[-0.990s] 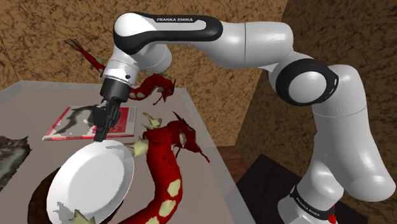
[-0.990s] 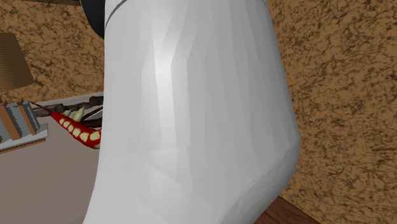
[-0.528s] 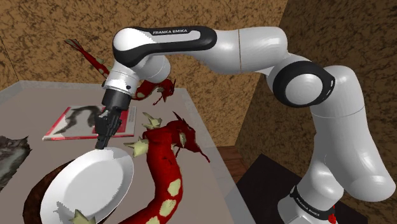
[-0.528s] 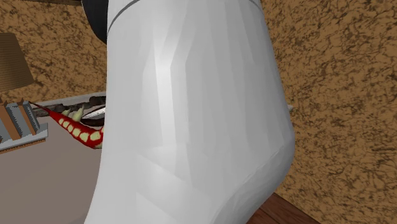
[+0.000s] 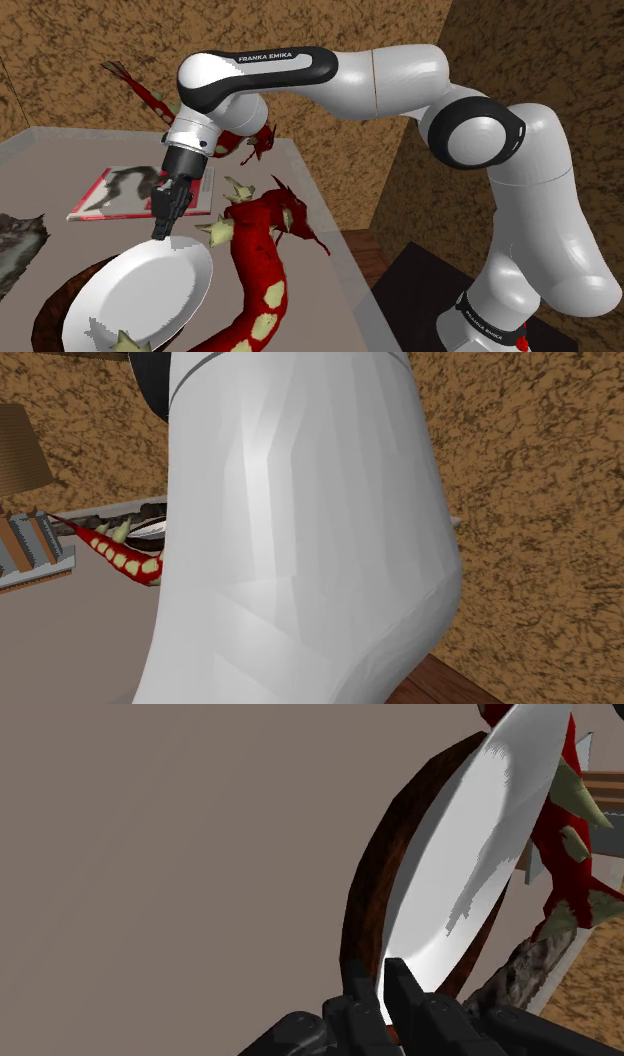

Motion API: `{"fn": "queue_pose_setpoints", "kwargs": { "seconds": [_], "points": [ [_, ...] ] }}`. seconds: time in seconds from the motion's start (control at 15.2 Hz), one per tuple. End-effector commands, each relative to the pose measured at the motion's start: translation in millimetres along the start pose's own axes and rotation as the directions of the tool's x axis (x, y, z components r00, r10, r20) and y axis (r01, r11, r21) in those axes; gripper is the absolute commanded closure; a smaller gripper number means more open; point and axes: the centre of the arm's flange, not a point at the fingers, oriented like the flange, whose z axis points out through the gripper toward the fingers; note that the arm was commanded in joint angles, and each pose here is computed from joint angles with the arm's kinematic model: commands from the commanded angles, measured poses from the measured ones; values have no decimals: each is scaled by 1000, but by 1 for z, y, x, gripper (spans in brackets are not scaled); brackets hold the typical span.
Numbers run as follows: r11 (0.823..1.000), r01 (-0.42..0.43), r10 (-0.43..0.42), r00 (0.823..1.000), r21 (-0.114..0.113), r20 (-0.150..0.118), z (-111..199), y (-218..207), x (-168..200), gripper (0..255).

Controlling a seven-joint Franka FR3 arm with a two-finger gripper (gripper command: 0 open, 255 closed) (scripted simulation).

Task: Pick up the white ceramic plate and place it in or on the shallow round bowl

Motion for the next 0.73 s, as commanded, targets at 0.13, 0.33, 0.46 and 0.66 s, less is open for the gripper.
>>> {"fn": "queue_pose_setpoints", "kwargs": {
  "seconds": [0.13, 0.33, 0.46, 0.66],
  "points": [
    [1000, 1, -1, 1000, 4, 7, 4, -1, -1, 0],
    [1000, 1, -1, 1000, 4, 7, 4, -1, -1, 0],
    [1000, 1, -1, 1000, 4, 7, -8, -1, 0, 0],
    [1000, 1, -1, 1000, 4, 7, -45, -1, 0, 0]
  ]
}}
